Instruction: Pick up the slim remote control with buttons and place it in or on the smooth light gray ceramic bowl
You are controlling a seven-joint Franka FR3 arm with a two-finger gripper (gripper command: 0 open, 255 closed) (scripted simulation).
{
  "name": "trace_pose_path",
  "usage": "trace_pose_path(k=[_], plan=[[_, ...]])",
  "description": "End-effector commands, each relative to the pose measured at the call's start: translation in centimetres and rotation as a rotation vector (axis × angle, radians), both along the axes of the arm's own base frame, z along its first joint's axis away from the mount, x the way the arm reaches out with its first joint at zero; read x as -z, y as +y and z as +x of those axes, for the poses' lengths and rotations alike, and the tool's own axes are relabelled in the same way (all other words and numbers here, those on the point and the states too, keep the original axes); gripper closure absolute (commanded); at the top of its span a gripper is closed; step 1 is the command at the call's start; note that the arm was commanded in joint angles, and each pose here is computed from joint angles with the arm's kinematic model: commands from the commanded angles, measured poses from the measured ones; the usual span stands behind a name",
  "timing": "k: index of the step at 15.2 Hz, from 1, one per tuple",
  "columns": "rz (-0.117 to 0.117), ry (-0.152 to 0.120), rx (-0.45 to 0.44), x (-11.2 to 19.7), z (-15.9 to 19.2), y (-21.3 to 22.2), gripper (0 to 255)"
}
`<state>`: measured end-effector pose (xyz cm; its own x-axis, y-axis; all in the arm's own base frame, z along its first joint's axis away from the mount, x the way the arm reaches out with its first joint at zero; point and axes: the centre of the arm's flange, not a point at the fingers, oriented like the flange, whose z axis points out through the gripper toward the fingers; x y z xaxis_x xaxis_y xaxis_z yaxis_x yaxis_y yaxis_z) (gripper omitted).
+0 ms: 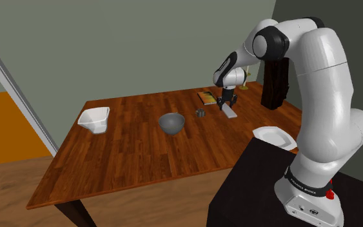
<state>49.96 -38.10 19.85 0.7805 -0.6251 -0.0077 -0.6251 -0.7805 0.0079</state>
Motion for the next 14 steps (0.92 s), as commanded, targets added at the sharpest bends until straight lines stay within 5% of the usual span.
trace_pose_path(k=[1, 10, 14], plan=[[0.000, 0.000, 0.000, -1.1, 0.0, 0.1, 255], [0.000, 0.000, 0.000, -5.5, 0.0, 0.1, 255], [0.000, 0.000, 0.000, -5.6, 3.2, 4.3, 255]])
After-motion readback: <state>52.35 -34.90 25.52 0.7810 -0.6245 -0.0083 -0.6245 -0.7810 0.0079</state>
